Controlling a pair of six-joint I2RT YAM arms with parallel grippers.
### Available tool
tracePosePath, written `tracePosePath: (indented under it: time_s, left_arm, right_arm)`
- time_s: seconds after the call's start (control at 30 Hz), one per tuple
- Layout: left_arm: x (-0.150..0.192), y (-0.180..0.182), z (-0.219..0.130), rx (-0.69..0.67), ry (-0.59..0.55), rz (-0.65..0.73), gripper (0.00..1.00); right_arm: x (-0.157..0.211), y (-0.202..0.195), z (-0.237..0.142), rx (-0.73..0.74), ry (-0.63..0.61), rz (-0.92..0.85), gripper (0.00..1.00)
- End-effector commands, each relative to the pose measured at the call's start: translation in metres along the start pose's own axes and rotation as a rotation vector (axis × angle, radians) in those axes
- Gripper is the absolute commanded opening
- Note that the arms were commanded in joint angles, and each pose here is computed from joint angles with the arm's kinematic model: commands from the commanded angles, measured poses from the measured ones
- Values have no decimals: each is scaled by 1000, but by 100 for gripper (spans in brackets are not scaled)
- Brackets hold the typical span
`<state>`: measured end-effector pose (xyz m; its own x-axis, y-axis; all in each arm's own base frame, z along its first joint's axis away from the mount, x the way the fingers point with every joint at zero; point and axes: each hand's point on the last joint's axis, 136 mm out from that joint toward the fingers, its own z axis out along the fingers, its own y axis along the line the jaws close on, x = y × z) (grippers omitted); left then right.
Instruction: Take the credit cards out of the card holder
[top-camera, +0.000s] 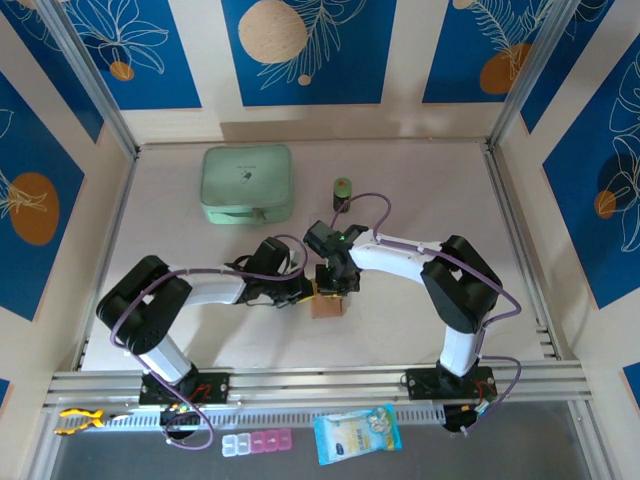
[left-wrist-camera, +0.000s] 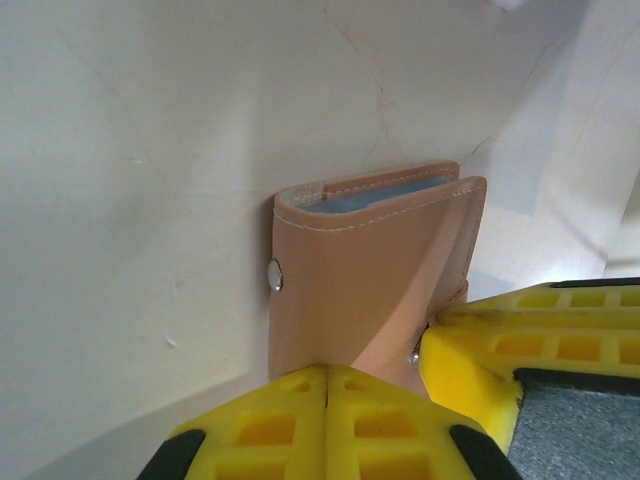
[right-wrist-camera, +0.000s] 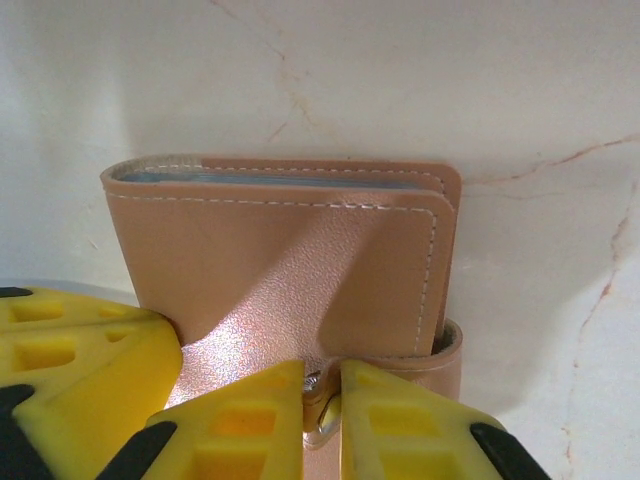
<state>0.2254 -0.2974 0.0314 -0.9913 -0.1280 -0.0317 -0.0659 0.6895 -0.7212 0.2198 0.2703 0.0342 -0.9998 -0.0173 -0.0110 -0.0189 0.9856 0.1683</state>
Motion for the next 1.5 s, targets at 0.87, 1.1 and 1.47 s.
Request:
tracePosePath:
  time_s: [0.87,1.1,1.47]
  left_arm:
    - [11,24,-2,-87,38,-56,0]
    - [9,21,-5,-93,31,-53,0]
    - [6,16,-6,-86,26,-50,0]
  right_arm:
    - [5,-45,-6,101,-17,28,26]
    - [0,-46,6,73,-17,20,25]
    - [-1,-44,12,3,-7,28,19]
